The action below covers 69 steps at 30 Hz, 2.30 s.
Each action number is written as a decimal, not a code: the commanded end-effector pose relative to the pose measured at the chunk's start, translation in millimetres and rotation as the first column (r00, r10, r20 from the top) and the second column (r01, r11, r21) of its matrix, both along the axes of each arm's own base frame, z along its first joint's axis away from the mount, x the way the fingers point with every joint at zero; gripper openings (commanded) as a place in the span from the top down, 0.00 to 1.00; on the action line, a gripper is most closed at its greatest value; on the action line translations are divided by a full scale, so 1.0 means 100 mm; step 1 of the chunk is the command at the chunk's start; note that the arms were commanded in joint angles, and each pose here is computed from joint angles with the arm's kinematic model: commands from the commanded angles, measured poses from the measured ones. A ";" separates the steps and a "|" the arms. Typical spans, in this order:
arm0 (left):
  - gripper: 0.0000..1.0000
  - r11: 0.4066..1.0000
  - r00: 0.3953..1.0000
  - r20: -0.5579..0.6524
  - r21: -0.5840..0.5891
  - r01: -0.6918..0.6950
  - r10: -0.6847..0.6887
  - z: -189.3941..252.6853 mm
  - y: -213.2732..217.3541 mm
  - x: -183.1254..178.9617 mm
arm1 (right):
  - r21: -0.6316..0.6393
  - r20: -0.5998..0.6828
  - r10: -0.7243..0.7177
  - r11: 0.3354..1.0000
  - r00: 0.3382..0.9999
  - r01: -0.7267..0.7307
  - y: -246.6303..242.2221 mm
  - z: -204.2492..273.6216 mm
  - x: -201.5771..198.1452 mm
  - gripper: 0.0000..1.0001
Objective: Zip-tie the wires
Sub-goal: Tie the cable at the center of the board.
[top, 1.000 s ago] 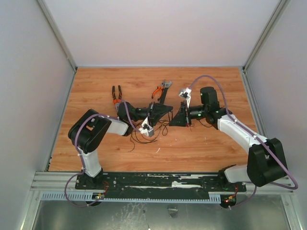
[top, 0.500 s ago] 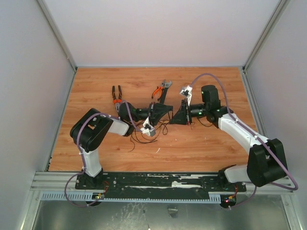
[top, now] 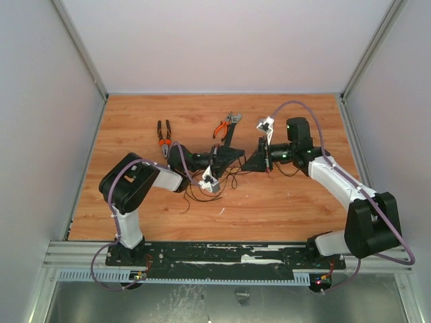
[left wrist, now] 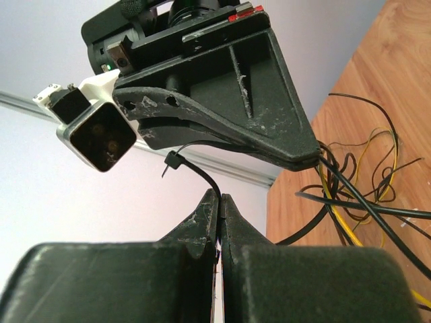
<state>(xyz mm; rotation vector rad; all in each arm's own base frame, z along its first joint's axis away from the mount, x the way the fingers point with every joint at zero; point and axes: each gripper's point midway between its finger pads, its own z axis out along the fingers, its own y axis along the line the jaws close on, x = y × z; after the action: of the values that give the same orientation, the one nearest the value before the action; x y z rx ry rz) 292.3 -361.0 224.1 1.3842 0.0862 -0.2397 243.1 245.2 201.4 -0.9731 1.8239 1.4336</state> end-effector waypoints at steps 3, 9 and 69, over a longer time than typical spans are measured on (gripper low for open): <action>1.00 1.000 0.999 0.047 -0.013 0.001 -0.001 0.01 -0.01 -0.04 | 0.010 0.004 0.035 0.999 0.999 -0.035 0.03 0.06 -0.03 1.00; 1.00 1.000 0.999 0.037 -0.010 -0.003 0.004 -0.02 -0.02 -0.02 | -0.010 -0.012 0.046 0.999 0.999 -0.046 0.05 -0.01 -0.08 1.00; 1.00 0.997 0.997 0.076 0.067 -0.036 0.031 -0.29 -0.10 0.00 | -0.020 -0.098 -0.053 0.998 0.994 0.051 0.00 0.19 0.39 1.00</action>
<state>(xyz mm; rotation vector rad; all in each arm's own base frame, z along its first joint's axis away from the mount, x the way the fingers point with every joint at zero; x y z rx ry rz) 304.9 -363.5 208.7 1.4230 0.0930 -0.1187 268.2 245.7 207.6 -0.8629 1.9661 1.4970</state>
